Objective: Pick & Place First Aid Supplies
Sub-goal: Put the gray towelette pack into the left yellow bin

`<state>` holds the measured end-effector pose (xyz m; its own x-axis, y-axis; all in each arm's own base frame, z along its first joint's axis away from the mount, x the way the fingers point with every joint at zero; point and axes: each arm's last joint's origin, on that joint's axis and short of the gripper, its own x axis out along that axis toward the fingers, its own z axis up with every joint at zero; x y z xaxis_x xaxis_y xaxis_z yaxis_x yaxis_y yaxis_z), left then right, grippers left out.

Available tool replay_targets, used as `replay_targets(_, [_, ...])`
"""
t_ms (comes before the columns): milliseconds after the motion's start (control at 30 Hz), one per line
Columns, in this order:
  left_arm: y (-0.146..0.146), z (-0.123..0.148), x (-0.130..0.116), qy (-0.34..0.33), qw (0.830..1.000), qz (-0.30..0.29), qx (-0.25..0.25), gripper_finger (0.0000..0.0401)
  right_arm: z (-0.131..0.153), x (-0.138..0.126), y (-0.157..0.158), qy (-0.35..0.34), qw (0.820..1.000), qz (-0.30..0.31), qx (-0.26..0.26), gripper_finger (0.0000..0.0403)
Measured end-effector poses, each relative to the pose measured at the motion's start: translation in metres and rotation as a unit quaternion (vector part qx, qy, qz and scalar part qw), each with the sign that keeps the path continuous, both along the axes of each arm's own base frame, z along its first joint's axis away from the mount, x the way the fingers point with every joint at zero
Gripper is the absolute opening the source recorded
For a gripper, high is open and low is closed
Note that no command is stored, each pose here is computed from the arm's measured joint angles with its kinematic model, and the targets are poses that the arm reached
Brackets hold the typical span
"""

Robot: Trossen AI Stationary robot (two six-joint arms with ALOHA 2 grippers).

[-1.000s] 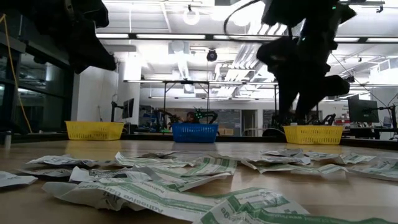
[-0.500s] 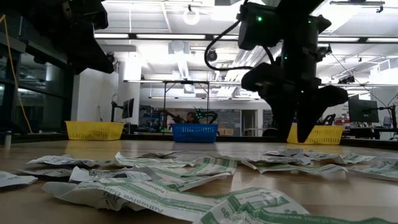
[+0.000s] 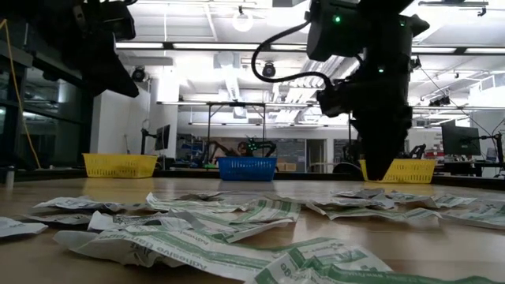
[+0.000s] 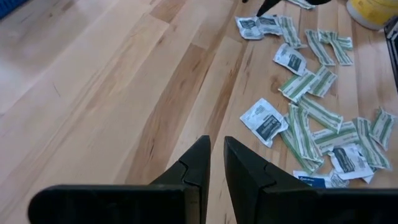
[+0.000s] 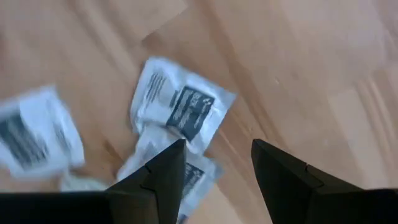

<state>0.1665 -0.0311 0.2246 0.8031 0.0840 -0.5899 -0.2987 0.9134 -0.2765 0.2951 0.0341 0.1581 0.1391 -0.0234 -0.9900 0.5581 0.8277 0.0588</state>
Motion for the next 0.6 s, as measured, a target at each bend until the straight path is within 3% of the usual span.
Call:
replay_targets(100, [0.0001,-0.0001,-0.0001,0.001,1.000,0.001,-0.001,0.0046,0.0000,0.0008,0.0015,-0.003,0.994,0.111,0.006,0.0177])
replay_targets(267, [0.0001,-0.0003,-0.0002,0.002,1.000,0.001,-0.001,0.0046,0.0003,0.0018,0.0065,-0.013,0.958,0.285,-0.008,0.0177])
replay_targets(467, [0.0002,-0.0002,-0.0002,0.001,1.000,0.002,0.000,0.0046,0.0007,0.0041,0.0052,-0.015,0.932,0.357,-0.065,0.0177])
replay_targets(600, [0.0004,-0.0002,-0.0002,0.001,1.000,0.006,0.002,0.0046,0.0011,0.0062,0.0060,-0.026,0.919,0.389,-0.066,0.0177])
